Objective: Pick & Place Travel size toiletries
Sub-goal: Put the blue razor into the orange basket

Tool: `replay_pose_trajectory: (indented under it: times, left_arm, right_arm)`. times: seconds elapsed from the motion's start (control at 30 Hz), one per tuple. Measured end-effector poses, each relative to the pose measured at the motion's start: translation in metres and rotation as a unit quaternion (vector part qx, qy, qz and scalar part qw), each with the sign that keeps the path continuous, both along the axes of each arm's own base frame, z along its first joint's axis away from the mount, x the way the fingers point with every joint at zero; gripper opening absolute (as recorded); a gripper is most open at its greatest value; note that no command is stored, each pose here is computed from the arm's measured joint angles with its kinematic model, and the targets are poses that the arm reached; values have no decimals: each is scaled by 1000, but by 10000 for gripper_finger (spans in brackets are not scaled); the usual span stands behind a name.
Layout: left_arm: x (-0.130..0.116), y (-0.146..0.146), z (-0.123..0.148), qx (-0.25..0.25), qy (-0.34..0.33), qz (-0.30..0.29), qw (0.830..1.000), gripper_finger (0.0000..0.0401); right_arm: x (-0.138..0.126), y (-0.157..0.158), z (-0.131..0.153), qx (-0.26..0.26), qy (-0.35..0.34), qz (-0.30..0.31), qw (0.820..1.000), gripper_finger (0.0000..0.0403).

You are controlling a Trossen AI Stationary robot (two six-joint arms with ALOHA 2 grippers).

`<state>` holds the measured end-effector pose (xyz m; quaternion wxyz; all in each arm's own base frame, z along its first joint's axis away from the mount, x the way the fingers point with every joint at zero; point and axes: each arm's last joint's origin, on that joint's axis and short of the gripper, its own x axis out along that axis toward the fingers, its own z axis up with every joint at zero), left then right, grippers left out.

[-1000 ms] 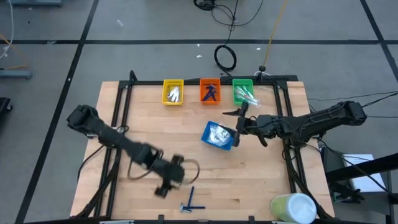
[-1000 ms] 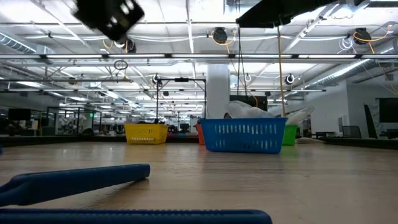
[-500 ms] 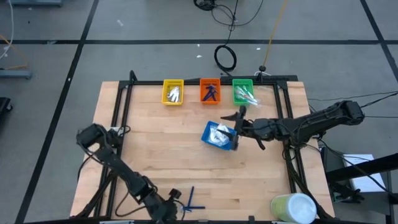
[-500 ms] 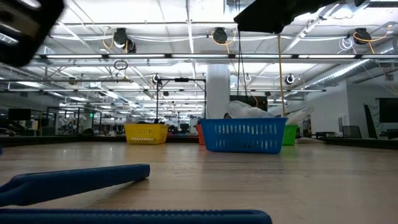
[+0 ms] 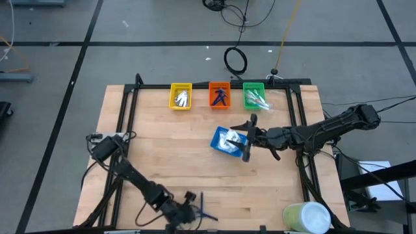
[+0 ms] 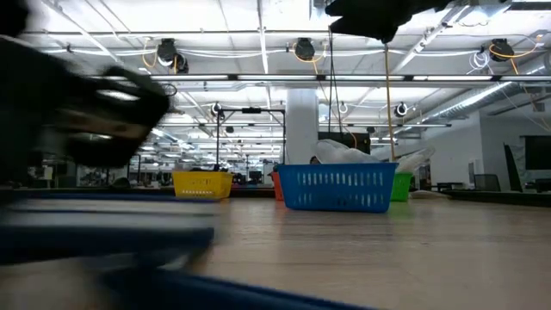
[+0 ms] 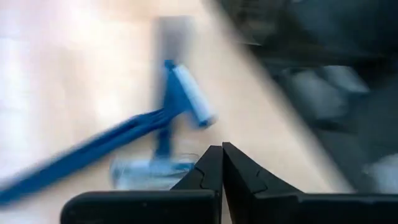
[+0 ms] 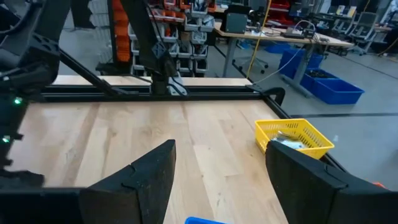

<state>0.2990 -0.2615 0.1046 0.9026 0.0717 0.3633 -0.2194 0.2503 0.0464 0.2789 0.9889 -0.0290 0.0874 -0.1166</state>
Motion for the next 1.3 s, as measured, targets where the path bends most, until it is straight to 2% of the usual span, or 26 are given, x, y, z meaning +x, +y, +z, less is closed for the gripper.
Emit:
replay_pose_trajectory:
  times: [0.13,0.23,0.3,0.37,0.5,0.6,0.7,0.77,0.83,0.97,1.1,1.3]
  left_arm:
    - [23,33,-1,80,-42,82,992,3]
    - [43,69,-2,144,-68,185,970,3]
    - [56,95,3,162,-84,253,950,9]
    - [63,117,12,165,-79,275,944,11]
    - [62,130,48,147,-85,236,957,2]
    - [52,127,79,148,-136,205,958,7]
    - [34,125,99,119,-200,190,954,11]
    - [18,129,103,85,-241,181,950,8]
    - [3,136,101,42,-277,177,944,3]
    - [-20,150,83,-22,-286,208,935,8]
    - [-25,153,77,-60,-276,229,932,26]
    - [-25,153,75,-71,-268,236,931,49]
  right_arm:
    - [0,0,0,-5,1,0,1000,238]
    - [-1,1,-3,-10,15,2,1000,238]
    - [-1,2,-4,-16,24,5,1000,238]
    - [-2,3,-6,-26,37,10,999,238]
    - [-9,21,-15,-41,87,47,994,238]
    - [-15,44,-29,-14,122,59,991,238]
    - [-21,73,-47,14,155,76,985,238]
    - [-23,92,-61,28,177,83,980,238]
    - [-26,107,-80,21,230,84,969,238]
    - [-28,118,-110,8,319,51,946,238]
    - [-28,117,-132,15,390,55,919,240]
    - [-11,112,-149,88,430,96,893,255]
